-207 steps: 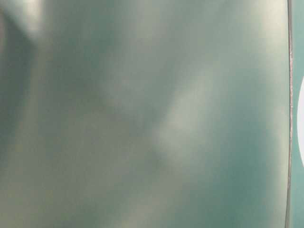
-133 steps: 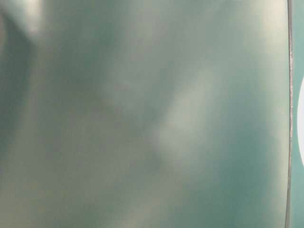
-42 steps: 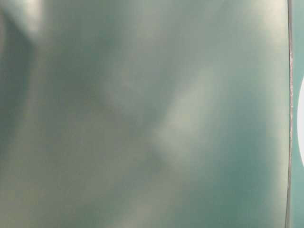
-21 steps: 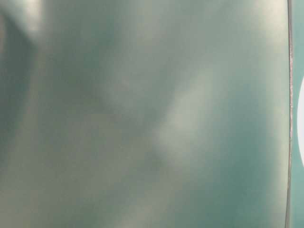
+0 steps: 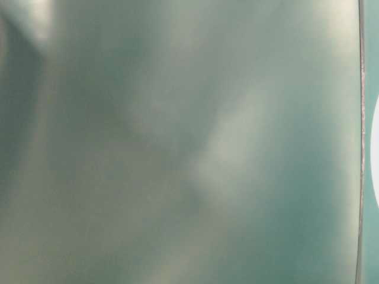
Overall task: Scoop the yellow hexagonal prism block from the bowl with a spoon using the right arm.
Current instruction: 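Close the right gripper on the red spoon handle and lift it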
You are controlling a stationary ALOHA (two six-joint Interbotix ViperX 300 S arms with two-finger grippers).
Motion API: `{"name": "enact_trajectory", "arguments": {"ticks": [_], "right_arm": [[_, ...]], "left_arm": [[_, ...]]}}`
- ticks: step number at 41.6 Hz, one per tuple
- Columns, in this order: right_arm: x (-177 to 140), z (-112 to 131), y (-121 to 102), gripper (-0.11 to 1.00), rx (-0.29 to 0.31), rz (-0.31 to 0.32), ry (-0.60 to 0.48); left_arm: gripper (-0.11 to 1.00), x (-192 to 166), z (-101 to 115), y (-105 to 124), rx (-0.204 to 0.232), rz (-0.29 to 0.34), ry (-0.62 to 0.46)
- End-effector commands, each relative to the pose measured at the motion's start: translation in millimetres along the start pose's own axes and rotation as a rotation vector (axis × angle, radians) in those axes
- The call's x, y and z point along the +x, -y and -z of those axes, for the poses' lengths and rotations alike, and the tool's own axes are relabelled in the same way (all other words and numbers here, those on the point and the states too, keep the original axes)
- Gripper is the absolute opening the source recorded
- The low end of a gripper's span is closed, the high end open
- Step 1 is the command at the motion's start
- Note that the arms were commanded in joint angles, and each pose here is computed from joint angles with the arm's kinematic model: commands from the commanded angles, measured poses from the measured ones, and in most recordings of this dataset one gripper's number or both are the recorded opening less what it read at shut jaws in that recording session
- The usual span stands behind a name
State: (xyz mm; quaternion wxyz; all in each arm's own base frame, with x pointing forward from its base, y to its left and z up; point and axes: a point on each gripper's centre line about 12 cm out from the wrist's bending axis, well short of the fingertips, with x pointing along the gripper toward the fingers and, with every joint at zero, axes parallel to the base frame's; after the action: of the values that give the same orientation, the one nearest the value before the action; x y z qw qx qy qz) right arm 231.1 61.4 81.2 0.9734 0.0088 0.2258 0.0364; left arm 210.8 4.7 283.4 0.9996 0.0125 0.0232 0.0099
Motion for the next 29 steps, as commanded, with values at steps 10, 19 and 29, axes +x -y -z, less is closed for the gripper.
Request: {"name": "enact_trajectory", "arguments": {"ticks": [10, 19, 29], "right_arm": [[3.3, -8.2, -2.6, 0.24, 0.018, -0.003, 0.034], [7.6, -18.7, -6.3, 0.24, 0.032, -0.013, 0.059], [4.4, -40.7, -2.5, 0.24, 0.074, -0.009, 0.1]], "left_arm": [[0.0, 1.7, -2.3, 0.3, 0.003, 0.002, 0.006], [0.0, 1.8, -3.7, 0.3, 0.002, 0.002, 0.014], [0.0, 1.5, -4.2, 0.3, 0.002, 0.002, 0.017]]}}
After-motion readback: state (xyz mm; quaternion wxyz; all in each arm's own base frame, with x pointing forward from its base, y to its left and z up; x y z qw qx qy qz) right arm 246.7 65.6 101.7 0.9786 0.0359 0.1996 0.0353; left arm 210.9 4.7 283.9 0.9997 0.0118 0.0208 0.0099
